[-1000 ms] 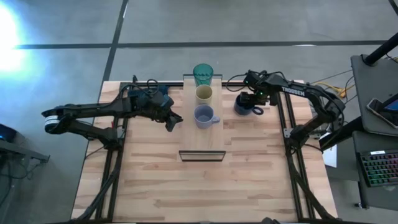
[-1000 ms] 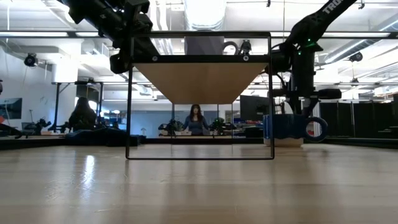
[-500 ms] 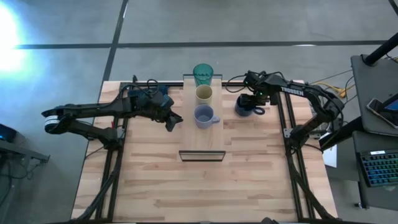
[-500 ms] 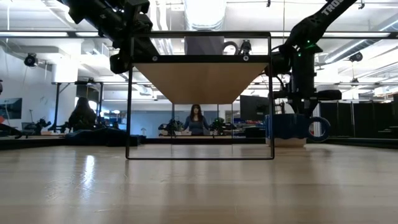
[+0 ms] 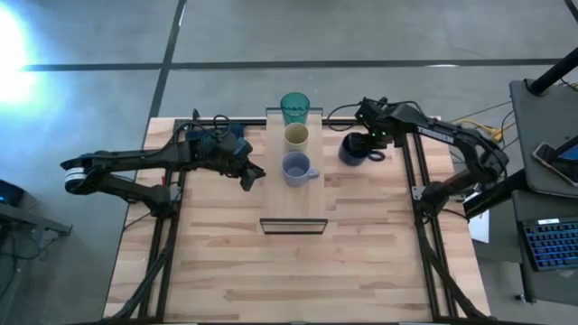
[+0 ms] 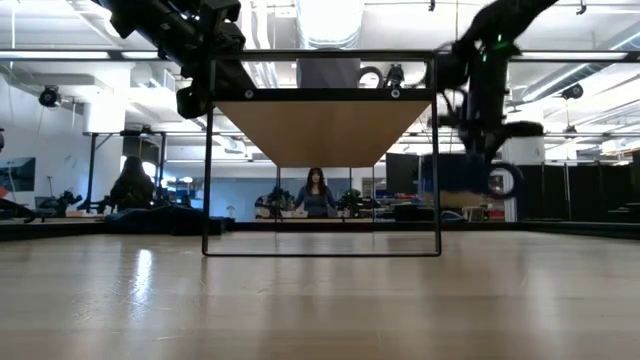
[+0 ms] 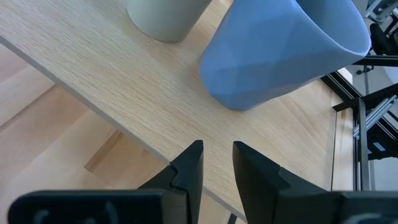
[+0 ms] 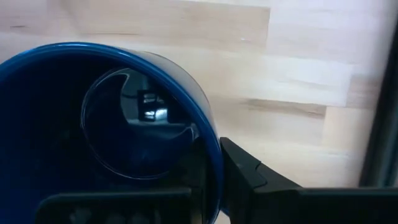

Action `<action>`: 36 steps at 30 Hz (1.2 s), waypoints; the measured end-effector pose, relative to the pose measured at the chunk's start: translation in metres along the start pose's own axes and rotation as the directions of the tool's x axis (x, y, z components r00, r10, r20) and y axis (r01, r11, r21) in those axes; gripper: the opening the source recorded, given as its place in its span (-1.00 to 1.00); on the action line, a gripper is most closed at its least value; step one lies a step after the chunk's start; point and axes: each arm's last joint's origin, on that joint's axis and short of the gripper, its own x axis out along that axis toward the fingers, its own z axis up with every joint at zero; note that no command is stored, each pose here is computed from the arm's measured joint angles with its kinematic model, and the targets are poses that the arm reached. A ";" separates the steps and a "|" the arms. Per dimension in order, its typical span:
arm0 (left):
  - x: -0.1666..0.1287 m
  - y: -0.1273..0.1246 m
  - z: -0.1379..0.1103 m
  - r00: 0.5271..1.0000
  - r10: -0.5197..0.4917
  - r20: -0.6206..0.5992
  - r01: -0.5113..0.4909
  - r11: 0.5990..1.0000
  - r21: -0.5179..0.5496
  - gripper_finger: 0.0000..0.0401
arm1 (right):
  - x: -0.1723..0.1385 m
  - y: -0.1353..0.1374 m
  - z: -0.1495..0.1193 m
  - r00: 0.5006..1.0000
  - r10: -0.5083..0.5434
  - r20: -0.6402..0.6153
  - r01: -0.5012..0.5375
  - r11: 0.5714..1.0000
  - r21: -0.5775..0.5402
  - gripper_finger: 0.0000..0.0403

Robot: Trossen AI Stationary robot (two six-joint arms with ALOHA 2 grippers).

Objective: Stack small to large cups/mugs on shelf
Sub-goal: Put the dark blue mug on the shelf

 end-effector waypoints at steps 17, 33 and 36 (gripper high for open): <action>0.000 0.000 0.000 1.000 0.000 0.002 0.000 1.000 0.001 -0.64 | -0.135 0.025 -0.063 0.998 0.069 0.001 -0.068 0.983 -0.170 -0.89; 0.000 0.000 0.000 1.000 0.001 0.003 -0.001 1.000 0.002 -0.64 | -0.171 0.074 -0.135 0.979 0.190 -0.074 -0.203 0.948 -0.244 -0.89; 0.000 0.000 0.000 1.000 0.001 0.003 -0.001 1.000 0.002 -0.64 | -0.170 0.090 -0.142 0.977 0.207 -0.056 -0.214 0.940 -0.265 -0.89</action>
